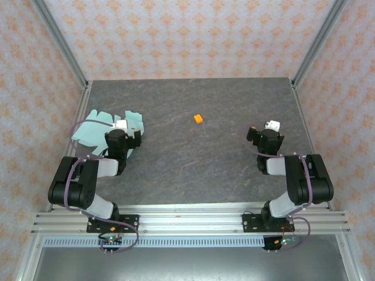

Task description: Fold the paper box

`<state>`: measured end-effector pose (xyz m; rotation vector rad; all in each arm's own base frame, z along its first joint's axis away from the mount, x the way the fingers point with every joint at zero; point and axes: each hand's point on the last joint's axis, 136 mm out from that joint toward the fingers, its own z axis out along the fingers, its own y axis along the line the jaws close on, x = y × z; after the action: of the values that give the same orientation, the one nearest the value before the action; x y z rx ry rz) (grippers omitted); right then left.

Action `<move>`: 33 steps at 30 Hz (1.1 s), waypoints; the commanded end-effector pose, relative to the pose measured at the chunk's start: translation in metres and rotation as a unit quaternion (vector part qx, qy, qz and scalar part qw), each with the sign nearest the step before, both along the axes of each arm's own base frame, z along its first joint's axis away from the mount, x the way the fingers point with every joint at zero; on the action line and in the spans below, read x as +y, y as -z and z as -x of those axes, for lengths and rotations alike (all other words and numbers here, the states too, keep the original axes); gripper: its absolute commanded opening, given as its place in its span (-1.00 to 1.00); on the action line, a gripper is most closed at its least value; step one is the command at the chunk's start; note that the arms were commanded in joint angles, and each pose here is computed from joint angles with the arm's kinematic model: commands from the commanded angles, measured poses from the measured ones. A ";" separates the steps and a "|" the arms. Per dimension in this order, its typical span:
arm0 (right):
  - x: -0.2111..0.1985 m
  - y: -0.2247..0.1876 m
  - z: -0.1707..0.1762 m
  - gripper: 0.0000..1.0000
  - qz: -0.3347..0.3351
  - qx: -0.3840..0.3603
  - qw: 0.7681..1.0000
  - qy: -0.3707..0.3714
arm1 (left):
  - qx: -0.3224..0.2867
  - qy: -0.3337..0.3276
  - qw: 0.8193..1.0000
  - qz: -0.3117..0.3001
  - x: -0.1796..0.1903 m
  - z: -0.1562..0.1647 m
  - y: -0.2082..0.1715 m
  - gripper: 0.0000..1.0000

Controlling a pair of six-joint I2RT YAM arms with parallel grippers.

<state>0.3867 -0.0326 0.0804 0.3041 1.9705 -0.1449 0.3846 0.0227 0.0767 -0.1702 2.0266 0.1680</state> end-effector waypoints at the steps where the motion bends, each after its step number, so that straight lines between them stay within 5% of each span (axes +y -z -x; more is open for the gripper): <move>1: 0.001 -0.009 -0.005 0.98 -0.008 -0.013 1.000 0.000 | -0.027 -0.003 1.000 -0.007 0.003 -0.008 -0.017 1.00; 22: 0.000 -0.010 -0.005 0.98 -0.007 -0.015 1.000 0.004 | -0.027 -0.005 1.000 -0.007 0.004 -0.008 -0.017 1.00; 29: -0.042 -0.067 0.019 0.98 -0.010 -0.036 0.988 0.147 | 0.002 -0.061 0.998 -0.005 0.020 -0.003 -0.051 1.00; 33: -0.058 -0.108 0.041 0.99 -0.053 -0.061 0.972 0.221 | 0.007 -0.148 0.988 0.054 0.035 0.016 -0.073 1.00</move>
<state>0.3691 -0.0688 0.1708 0.5979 1.8023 -0.2334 0.3900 0.0380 0.1458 -0.3179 1.9720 0.2019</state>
